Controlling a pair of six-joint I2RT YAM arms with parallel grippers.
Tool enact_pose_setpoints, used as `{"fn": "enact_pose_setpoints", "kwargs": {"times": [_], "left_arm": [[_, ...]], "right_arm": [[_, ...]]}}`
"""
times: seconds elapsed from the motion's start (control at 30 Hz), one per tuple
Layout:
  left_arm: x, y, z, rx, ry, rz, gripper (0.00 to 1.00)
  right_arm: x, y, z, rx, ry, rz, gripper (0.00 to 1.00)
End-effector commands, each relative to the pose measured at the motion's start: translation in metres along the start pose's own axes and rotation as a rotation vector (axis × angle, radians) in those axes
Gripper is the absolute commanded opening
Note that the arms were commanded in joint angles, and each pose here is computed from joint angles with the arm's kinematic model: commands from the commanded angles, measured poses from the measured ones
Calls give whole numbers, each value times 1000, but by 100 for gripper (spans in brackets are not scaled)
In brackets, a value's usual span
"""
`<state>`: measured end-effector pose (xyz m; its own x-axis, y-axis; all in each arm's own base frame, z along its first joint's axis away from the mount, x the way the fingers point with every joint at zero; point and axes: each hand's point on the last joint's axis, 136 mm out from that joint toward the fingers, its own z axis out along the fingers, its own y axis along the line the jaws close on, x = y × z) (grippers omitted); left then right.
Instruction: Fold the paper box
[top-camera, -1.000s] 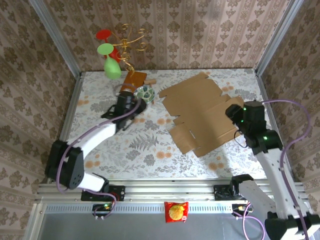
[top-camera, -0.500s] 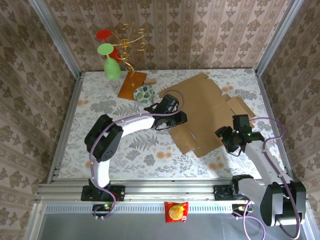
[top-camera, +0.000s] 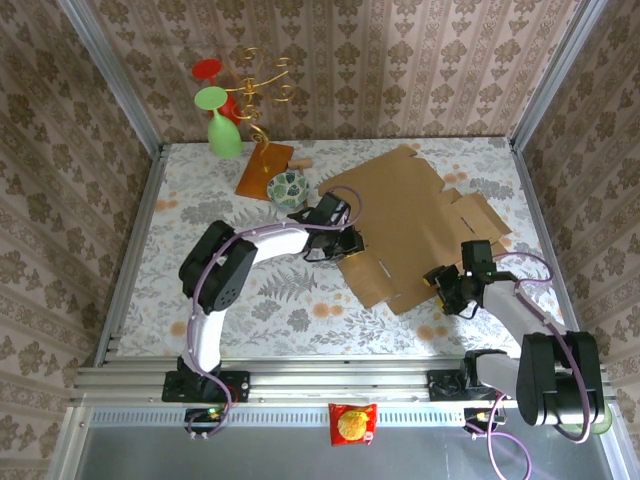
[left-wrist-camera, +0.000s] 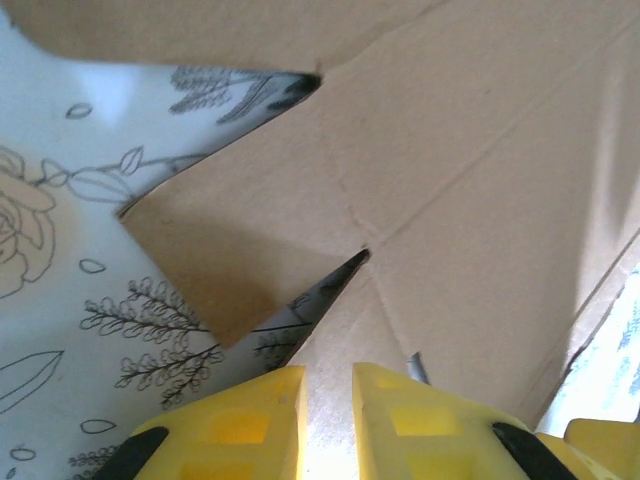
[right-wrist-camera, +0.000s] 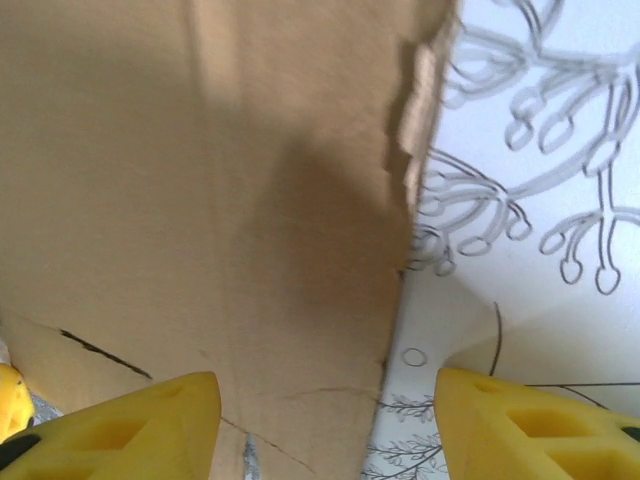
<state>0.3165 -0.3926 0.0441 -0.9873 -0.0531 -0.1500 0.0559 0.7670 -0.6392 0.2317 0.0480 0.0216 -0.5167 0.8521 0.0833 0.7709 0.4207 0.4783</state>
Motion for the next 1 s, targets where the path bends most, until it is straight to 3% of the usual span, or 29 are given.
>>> {"fn": "enact_pose_setpoints", "kwargs": {"times": [0.0,0.53,0.73,0.97], "left_arm": [[13,17,8,-27,55,10,19],[20,44,19,-95,88,18,15],[20,43,19,-93,88,19,15],[19,41,17,-91,86,26,14]], "right_arm": [[13,4,5,-37,70,52,59],[45,10,4,-89,128,128,55],[43,6,7,-113,94,124,42],[28,29,7,-182,33,57,21]]}}
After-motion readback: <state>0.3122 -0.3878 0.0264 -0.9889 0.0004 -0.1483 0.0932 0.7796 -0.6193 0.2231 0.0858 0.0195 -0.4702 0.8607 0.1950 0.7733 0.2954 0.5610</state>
